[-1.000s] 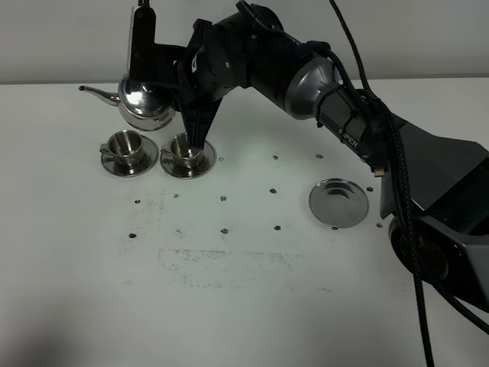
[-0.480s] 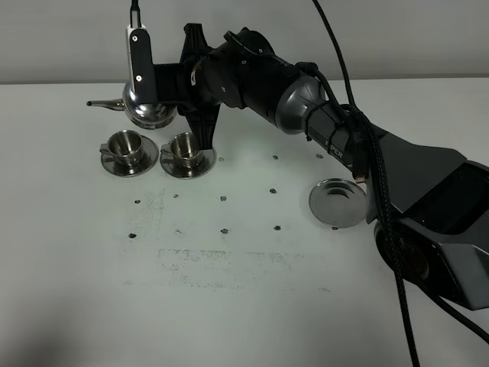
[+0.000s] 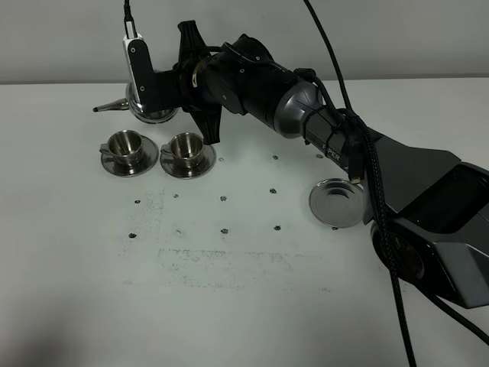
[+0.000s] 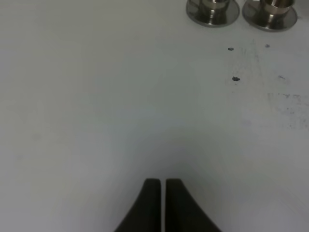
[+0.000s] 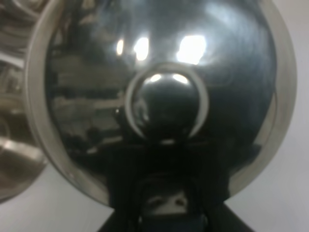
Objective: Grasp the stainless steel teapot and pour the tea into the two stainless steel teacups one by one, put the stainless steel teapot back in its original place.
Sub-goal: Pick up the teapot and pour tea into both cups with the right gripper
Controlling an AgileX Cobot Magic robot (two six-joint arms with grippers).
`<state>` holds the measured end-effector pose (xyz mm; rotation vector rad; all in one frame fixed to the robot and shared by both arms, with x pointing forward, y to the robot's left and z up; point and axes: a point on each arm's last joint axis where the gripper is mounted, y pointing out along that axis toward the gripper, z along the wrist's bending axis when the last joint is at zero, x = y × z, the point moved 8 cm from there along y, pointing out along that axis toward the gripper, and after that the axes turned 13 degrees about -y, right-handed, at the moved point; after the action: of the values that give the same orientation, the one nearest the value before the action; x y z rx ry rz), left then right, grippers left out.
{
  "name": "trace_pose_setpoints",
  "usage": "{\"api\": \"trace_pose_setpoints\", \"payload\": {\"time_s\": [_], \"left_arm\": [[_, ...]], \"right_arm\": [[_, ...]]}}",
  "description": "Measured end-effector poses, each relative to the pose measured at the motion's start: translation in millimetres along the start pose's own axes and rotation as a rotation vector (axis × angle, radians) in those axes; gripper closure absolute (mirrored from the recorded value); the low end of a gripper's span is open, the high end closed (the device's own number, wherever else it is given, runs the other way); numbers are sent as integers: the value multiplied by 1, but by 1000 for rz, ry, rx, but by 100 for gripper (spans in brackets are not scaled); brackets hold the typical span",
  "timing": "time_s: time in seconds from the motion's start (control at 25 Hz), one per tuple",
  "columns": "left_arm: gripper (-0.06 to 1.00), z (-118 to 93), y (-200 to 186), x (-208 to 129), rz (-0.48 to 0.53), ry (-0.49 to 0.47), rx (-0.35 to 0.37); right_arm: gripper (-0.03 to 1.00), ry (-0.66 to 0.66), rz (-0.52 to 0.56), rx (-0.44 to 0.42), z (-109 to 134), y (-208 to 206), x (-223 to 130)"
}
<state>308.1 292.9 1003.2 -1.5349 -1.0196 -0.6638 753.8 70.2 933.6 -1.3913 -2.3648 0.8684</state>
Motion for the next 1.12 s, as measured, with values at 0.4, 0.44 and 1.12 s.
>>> {"api": "trace_pose_setpoints", "payload": {"time_s": [0.4,0.44,1.12], "left_arm": [[89,0,0,0,0,0,0],[89,0,0,0,0,0,0],[89,0,0,0,0,0,0]], "right_arm": [[79,-108,1,-30,-5,0,0],[79,-111,1,-32,-5,0,0],[79,-149,39,-38,-4,6,-15]]}}
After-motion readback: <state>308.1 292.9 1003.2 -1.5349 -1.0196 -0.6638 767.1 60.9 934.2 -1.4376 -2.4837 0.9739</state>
